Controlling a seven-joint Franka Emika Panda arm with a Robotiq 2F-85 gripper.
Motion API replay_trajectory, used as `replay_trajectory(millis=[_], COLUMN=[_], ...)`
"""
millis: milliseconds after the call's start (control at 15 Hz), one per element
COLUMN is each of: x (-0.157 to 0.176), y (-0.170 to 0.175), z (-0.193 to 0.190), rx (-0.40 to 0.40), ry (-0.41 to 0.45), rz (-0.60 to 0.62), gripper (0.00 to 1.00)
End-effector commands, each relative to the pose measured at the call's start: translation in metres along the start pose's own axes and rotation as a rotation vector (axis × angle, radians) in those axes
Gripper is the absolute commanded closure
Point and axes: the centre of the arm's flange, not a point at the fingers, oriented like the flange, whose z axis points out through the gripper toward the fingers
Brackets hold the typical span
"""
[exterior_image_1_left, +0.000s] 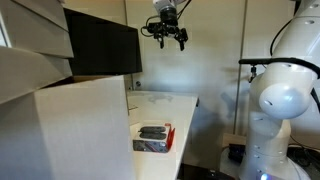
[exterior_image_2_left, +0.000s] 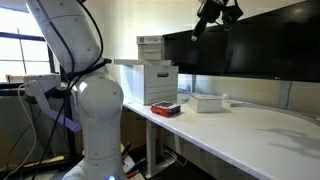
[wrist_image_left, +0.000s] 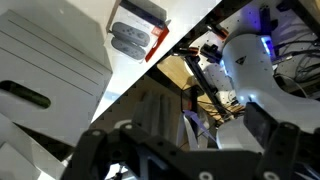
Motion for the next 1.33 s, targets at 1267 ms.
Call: replay_trajectory(millis=[1267], x=[0.066], y=[0.055], z=[0.030], rx=[0.447], ry=[-0.105], rz=[-0.582], gripper=[0.00])
